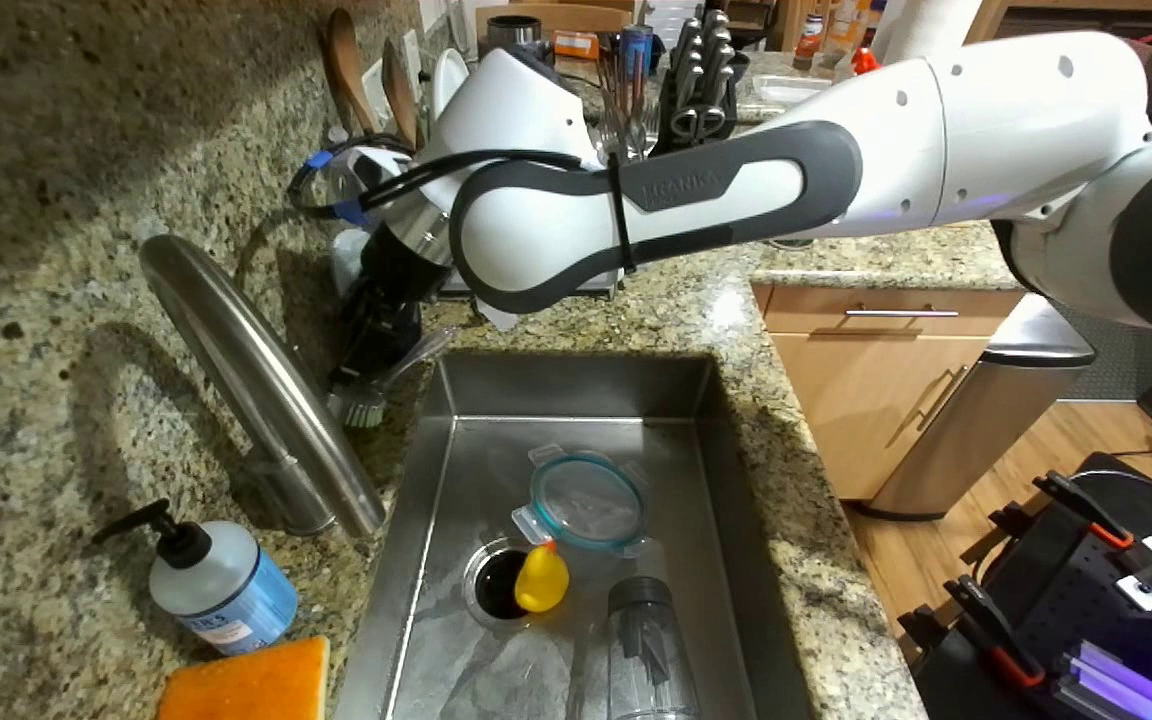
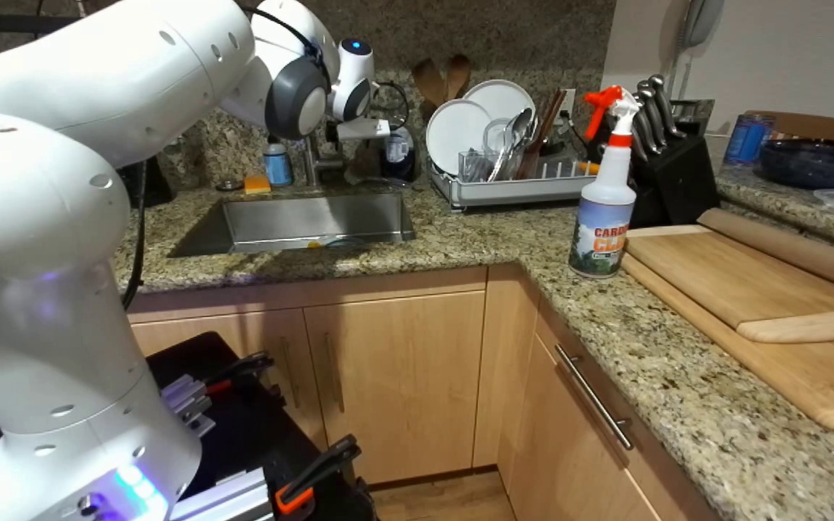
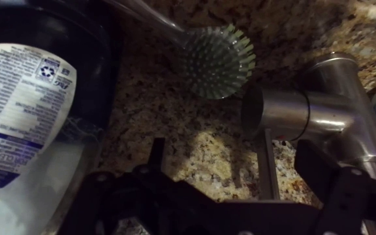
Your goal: Move the spray bottle to the left, open the faucet
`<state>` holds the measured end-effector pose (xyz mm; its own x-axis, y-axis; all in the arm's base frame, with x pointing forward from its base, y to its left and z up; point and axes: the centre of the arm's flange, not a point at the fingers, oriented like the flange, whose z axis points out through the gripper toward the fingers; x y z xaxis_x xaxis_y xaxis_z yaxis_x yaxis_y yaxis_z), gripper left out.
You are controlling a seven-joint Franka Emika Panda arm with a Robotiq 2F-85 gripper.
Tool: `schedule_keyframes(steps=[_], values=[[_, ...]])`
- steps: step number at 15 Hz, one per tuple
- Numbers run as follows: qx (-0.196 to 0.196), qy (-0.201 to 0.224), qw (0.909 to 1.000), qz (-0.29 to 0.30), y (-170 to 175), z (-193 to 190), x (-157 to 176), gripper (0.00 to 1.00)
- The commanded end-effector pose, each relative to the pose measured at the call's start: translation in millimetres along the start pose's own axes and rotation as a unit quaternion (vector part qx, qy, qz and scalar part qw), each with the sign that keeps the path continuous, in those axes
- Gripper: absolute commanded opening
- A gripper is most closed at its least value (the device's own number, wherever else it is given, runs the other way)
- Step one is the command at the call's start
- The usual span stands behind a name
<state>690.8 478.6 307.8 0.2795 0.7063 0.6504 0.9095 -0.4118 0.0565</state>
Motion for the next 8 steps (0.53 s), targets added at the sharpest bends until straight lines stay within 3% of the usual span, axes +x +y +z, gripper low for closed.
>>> schedule_keyframes(steps=[1, 2, 3, 4, 8], values=[[0.016, 0.019, 0.9997, -0.005, 8, 12, 22, 1.00], [0.030, 0.025, 0.9992, 0.000, 5, 11, 27, 1.00], [0.030, 0.029, 0.9991, 0.001, 1, 9, 32, 1.00], [0.013, 0.019, 0.9997, 0.005, -8, 0, 13, 1.00], [0.013, 0.033, 0.9993, 0.013, -5, 4, 16, 1.00]])
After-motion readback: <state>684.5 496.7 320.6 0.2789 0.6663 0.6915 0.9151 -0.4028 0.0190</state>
